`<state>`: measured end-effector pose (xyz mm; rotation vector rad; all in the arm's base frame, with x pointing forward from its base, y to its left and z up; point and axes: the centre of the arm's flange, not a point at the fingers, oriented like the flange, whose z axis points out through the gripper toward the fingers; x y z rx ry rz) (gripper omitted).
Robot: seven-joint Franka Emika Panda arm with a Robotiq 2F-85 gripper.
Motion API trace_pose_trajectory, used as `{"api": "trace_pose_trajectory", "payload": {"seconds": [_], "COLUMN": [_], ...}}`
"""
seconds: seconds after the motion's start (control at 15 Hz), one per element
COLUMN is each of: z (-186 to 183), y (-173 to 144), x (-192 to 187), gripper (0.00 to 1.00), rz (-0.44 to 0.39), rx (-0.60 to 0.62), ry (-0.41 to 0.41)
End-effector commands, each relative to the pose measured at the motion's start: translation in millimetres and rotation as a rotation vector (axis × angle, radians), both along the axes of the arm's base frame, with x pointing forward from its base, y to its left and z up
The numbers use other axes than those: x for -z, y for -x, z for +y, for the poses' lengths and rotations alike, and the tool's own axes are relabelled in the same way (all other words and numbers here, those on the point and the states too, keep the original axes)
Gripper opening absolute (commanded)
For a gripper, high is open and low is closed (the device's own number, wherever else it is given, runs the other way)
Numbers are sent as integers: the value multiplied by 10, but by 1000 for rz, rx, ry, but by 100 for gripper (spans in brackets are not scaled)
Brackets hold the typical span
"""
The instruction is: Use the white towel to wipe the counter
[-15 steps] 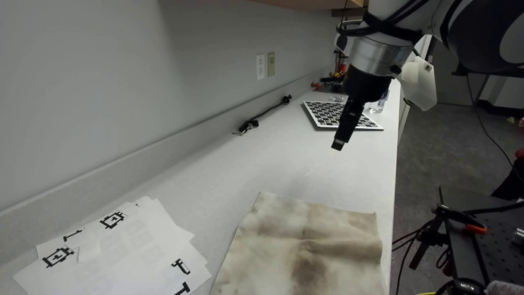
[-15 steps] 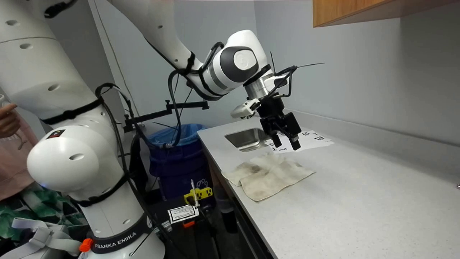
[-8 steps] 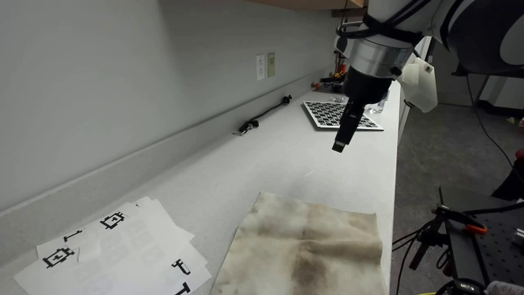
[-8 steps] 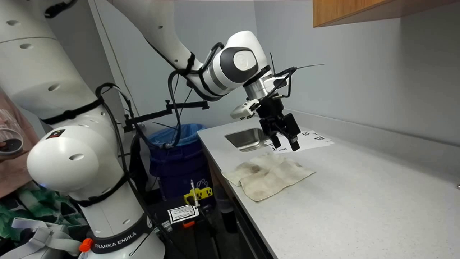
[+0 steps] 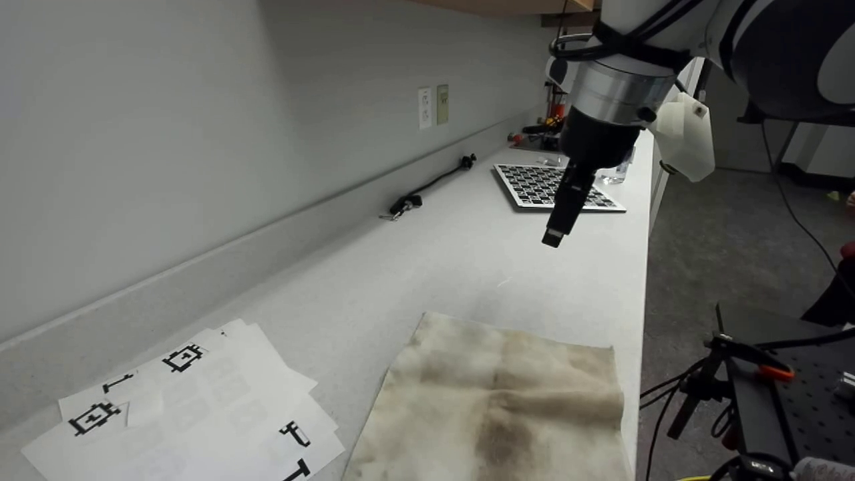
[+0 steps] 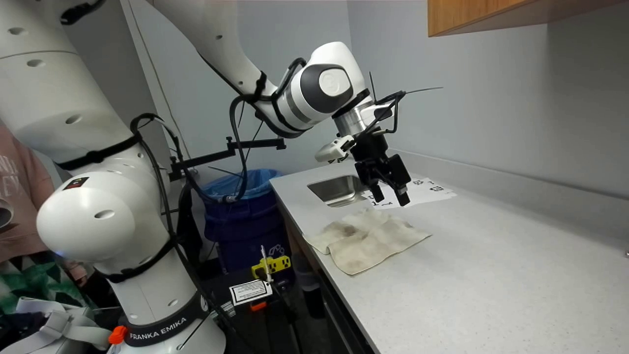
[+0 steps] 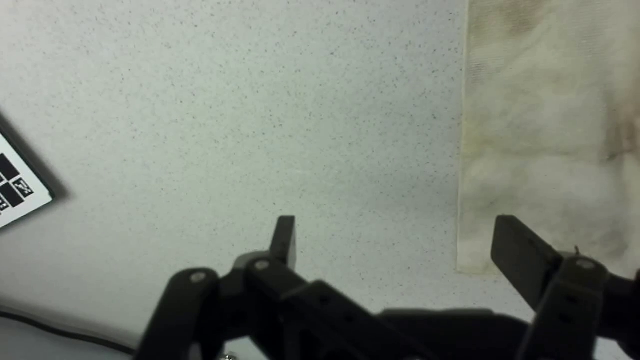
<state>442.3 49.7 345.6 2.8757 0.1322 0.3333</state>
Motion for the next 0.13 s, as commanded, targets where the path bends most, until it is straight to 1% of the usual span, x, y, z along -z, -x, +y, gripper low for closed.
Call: {"api": "trace_pose_trajectory", "payload": {"seconds": [0.0, 0.07], "z": [0, 0], "y": [0, 0], "x": [0, 0], "gripper": [100, 100], "rz": [0, 0], "rx": [0, 0], "ry": [0, 0]}}
